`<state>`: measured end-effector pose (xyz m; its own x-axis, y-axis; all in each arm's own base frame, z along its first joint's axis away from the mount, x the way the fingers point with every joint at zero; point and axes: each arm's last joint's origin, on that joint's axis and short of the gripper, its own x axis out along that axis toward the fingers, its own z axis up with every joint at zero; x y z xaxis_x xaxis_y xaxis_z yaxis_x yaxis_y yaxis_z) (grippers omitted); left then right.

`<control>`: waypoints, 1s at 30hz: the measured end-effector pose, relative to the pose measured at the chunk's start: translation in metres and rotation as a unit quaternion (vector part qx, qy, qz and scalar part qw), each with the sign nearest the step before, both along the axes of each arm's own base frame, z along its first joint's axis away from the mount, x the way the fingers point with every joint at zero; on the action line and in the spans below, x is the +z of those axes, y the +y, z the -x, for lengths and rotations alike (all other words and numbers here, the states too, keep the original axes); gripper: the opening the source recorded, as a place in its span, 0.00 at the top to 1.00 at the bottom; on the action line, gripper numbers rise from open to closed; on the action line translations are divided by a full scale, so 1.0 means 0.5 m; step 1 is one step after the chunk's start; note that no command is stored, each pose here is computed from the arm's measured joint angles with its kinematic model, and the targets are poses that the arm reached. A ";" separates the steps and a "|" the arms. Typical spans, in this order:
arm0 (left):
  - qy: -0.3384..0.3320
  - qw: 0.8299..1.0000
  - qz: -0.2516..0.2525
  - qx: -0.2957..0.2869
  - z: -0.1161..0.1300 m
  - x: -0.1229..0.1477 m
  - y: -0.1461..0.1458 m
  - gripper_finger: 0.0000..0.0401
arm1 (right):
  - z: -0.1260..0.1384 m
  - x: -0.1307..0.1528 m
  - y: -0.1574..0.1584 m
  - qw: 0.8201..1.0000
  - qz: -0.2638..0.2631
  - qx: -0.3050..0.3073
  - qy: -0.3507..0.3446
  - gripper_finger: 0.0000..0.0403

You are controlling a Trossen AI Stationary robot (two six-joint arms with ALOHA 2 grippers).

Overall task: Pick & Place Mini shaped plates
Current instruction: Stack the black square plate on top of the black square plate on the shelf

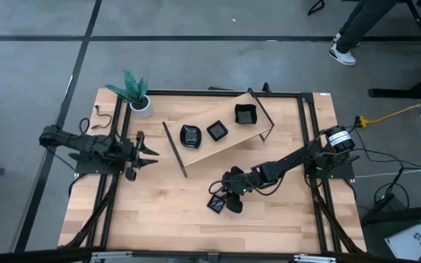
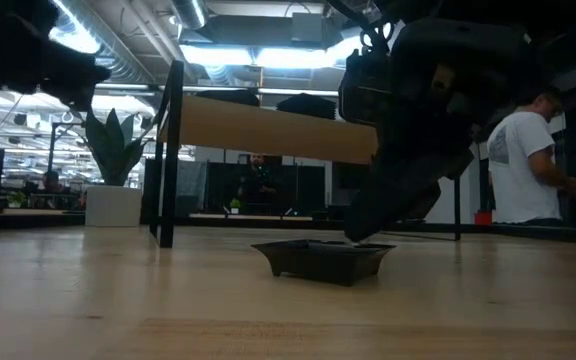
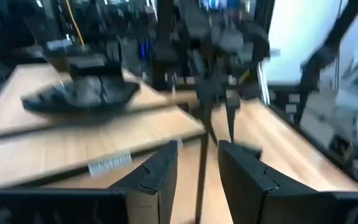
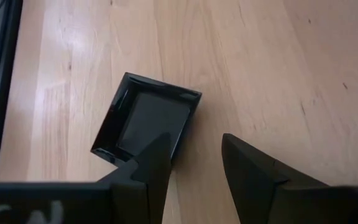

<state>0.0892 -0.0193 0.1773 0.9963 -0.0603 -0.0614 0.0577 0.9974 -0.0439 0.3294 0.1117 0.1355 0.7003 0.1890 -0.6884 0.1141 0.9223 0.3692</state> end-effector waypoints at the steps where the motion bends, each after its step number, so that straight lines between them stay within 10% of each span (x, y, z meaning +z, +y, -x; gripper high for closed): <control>1: -0.012 1.000 0.003 0.002 -0.003 -0.001 0.003 0.73 | 0.000 0.000 0.000 1.000 -0.002 -0.002 0.001 0.64; 30: -0.042 0.996 0.040 0.068 -0.016 -0.019 0.059 0.73 | 0.001 -0.001 0.000 1.000 0.003 0.000 0.002 0.64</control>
